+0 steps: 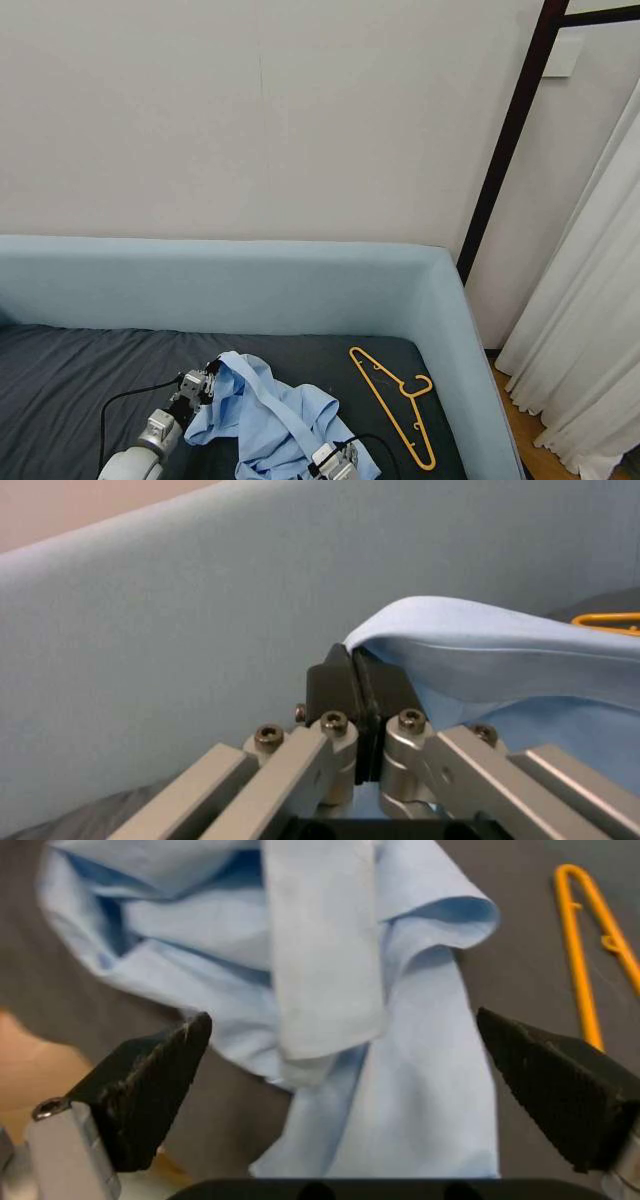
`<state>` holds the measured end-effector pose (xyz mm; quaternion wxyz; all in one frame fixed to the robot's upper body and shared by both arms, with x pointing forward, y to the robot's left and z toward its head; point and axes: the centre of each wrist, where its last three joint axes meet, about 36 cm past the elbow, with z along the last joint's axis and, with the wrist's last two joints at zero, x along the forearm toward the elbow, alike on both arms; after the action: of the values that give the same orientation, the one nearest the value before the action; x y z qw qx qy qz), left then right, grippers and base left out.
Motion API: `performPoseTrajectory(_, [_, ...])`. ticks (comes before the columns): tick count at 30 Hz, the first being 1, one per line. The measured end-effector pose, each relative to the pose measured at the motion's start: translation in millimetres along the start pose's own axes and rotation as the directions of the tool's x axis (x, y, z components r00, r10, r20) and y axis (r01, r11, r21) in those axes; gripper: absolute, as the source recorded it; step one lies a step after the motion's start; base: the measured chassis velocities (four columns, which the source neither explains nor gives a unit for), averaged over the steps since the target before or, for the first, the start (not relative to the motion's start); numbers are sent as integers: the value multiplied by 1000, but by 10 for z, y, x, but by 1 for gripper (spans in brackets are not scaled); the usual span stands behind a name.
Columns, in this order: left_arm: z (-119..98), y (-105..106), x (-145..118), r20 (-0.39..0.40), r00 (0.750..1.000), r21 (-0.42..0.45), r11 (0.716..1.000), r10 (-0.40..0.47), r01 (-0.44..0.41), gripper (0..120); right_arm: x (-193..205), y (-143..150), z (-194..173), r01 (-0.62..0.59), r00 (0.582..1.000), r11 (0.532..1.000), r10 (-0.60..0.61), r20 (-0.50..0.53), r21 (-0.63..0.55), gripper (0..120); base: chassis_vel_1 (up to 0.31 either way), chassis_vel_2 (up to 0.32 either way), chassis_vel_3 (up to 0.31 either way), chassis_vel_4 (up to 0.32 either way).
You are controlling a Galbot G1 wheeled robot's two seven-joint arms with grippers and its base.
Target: Pick up the clothes from the sofa and hang them on the clothes hanger.
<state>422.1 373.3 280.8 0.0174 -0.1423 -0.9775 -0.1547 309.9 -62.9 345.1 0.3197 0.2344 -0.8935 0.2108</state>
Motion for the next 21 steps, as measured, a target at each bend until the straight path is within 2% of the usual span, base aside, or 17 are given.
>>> performPoseTrajectory(7, [-15,-1,-14,-2,1000,5,1000,-6,6,0,-101,141,-13,-38,999,999,39,-17,9,99,0,0,0,0])
performPoseTrajectory(10, [-13,0,-15,-3,1000,6,1000,-8,8,0,-72,205,-19,-32,999,999,32,-16,13,88,0,0,0,0])
performPoseTrajectory(11, [-13,0,-15,-3,1000,6,1000,-8,8,0,-72,205,-19,-32,999,999,32,-16,13,88,0,0,0,0])
performPoseTrajectory(14, [-11,5,-22,-3,1000,7,1000,-13,13,0,-75,247,-43,-23,1000,1000,23,-12,16,73,0,0,0,0])
performPoseTrajectory(17, [-11,4,-26,-3,1000,8,1000,-14,14,0,-109,259,-60,-25,1000,1000,25,-13,16,66,0,0,0,0])
performPoseTrajectory(21, [-12,1,-30,-3,1000,9,1000,-16,16,0,-178,287,-76,-28,999,1000,28,-19,14,48,0,0,0,0])
